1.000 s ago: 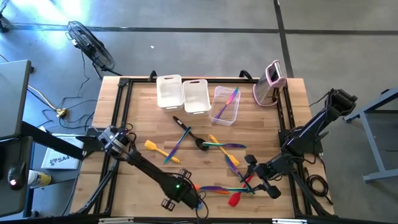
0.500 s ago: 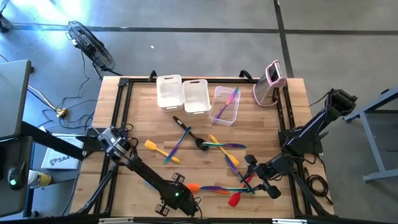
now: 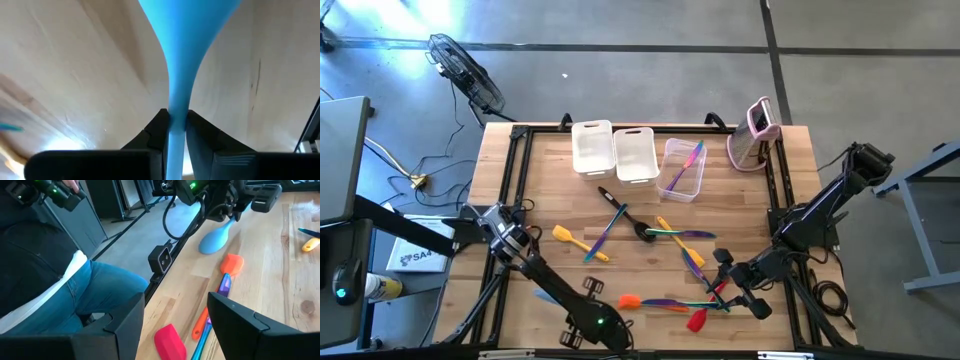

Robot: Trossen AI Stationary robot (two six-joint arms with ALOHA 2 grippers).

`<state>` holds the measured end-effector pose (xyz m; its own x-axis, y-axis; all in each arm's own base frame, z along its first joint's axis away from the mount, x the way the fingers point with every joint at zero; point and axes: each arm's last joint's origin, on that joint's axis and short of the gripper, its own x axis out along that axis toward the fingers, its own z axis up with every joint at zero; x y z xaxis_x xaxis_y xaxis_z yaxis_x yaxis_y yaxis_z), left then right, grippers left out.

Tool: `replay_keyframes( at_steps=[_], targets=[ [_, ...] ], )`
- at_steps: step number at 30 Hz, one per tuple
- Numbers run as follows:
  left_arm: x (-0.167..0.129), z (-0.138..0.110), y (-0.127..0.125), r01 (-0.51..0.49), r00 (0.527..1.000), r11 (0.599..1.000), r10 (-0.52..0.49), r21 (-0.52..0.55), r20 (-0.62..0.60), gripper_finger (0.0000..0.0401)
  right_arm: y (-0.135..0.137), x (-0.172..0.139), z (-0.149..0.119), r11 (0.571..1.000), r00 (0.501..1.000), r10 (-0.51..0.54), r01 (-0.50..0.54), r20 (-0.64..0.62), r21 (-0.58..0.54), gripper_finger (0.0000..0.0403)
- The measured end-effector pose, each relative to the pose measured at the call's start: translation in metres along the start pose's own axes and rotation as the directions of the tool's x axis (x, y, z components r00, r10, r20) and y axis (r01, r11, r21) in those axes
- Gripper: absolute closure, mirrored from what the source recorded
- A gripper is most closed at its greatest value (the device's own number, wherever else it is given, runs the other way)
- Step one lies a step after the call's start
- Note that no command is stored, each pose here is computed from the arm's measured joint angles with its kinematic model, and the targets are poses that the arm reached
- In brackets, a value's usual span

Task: Pick & Place Kitchen Items
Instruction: Put the blue serving spoon into the right white bin

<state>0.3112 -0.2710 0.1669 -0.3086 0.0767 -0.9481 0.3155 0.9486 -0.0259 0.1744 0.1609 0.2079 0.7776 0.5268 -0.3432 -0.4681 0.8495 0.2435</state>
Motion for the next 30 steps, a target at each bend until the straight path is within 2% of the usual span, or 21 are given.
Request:
replay_keyframes(
  at_steps=[10, 23, 26, 30],
  targets=[
    [-0.001, 0.001, 0.002, -0.017, 1.000, 0.997, 0.018, -0.071, 0.012, 0.0368, 0.000, 0.000, 0.000, 1.000, 1.000, 0.000, 0.000, 0.000, 0.000, 0.0192],
    [-0.004, 0.000, 0.003, -0.022, 1.000, 0.997, 0.023, -0.081, 0.018, 0.0368, 0.000, 0.000, 0.000, 1.000, 1.000, 0.000, 0.000, 0.000, -0.003, 0.0192],
    [-0.018, -0.004, 0.003, -0.031, 0.999, 0.995, 0.034, -0.099, 0.035, 0.0368, 0.000, 0.000, 0.000, 1.000, 1.000, 0.000, 0.000, 0.001, -0.003, 0.0192],
    [-0.051, -0.008, 0.001, -0.074, 0.991, 0.991, 0.085, -0.107, 0.106, 0.0368, 0.000, 0.000, 0.000, 1.000, 1.000, -0.021, 0.021, 0.010, -0.008, 0.0192]
  ],
)
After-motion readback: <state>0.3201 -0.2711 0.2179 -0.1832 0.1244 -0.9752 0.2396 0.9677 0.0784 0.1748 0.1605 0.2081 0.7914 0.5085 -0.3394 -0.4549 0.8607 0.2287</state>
